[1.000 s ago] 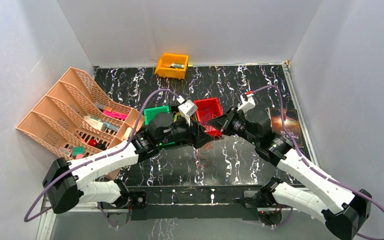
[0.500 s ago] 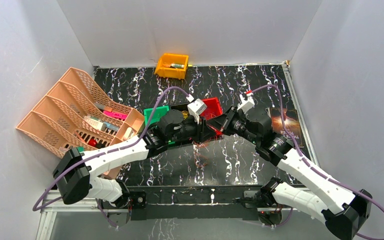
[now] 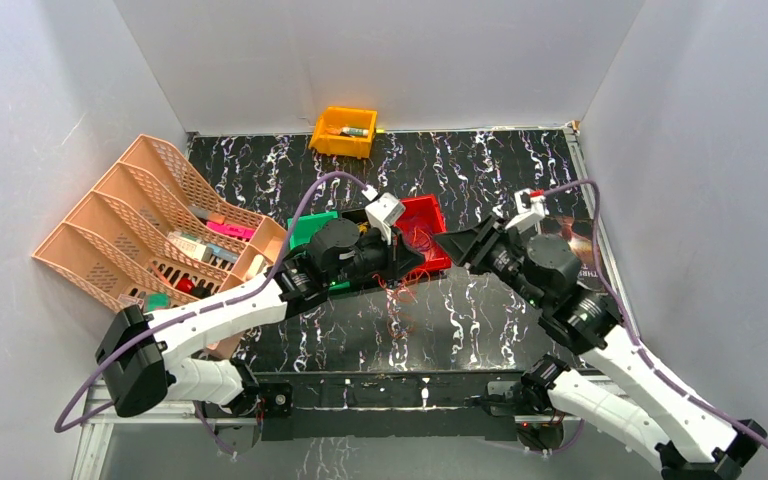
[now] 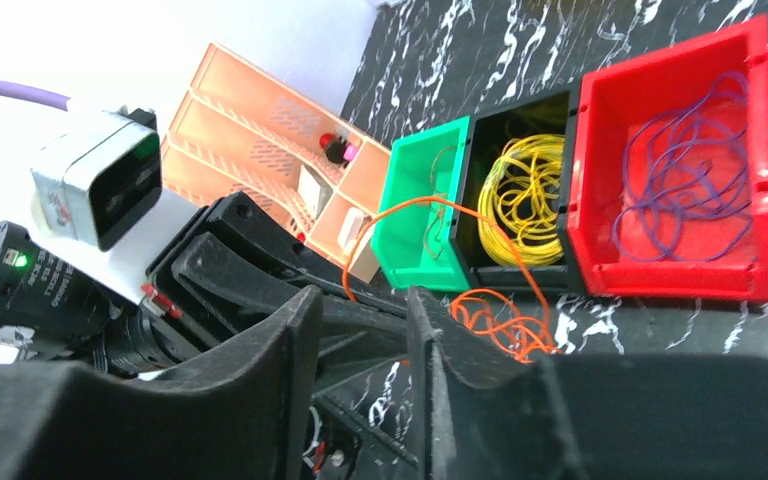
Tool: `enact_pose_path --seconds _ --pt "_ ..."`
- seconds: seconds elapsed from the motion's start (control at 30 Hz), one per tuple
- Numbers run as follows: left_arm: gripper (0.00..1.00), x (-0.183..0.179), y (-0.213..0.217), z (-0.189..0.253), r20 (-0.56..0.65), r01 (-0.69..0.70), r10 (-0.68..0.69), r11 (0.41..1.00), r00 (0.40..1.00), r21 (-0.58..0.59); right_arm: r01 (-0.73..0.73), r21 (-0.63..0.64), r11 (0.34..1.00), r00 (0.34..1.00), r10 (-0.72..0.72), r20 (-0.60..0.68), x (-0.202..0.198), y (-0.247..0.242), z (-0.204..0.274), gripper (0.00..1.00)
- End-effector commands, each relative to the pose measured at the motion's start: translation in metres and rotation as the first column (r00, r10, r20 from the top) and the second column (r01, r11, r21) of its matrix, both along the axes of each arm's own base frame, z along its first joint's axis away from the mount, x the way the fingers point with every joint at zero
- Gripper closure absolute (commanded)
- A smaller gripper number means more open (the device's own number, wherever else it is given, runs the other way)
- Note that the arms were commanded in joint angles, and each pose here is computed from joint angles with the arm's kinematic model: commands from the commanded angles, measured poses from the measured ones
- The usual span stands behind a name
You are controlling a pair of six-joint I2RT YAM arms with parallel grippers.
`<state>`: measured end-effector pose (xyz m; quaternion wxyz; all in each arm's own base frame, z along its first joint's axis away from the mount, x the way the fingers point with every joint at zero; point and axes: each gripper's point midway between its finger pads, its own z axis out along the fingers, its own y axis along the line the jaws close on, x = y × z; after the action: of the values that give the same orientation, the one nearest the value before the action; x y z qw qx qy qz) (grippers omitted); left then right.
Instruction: Untangle the cables
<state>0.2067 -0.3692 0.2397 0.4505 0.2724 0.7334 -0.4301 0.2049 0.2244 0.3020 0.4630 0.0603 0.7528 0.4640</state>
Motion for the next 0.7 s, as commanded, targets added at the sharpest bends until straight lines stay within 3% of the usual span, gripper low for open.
enact_pose_path --seconds 0.0,0.1,0.27,0.47,0.67 --pt "1.00 0.002 0.005 0.034 0.044 -0.022 0.024 0.998 0.999 -0.058 0.059 -0.063 0.996 0.994 -0.053 0.095 -0.002 -0.022 -0.005 0.49" --pt "1.00 0.002 0.002 0.036 0.038 -0.013 0.015 0.998 0.999 -0.058 0.036 -0.097 0.995 0.994 -0.025 0.107 -0.007 -0.024 -0.025 0.37" --pt "1.00 0.002 -0.003 0.039 0.010 0.001 -0.001 0.999 1.000 -0.032 -0.079 -0.073 0.994 0.991 0.086 0.099 -0.018 -0.005 -0.045 0.26" --pt "1.00 -0.001 -0.009 0.049 0.003 0.031 -0.031 0.999 1.000 -0.045 -0.077 -0.085 0.993 0.995 0.081 0.052 -0.011 0.002 -0.064 0.24" --pt "1.00 -0.006 -0.013 0.046 -0.011 0.050 -0.050 0.998 0.999 -0.042 -0.042 -0.011 0.999 0.998 0.042 0.036 0.003 0.011 -0.069 0.24"
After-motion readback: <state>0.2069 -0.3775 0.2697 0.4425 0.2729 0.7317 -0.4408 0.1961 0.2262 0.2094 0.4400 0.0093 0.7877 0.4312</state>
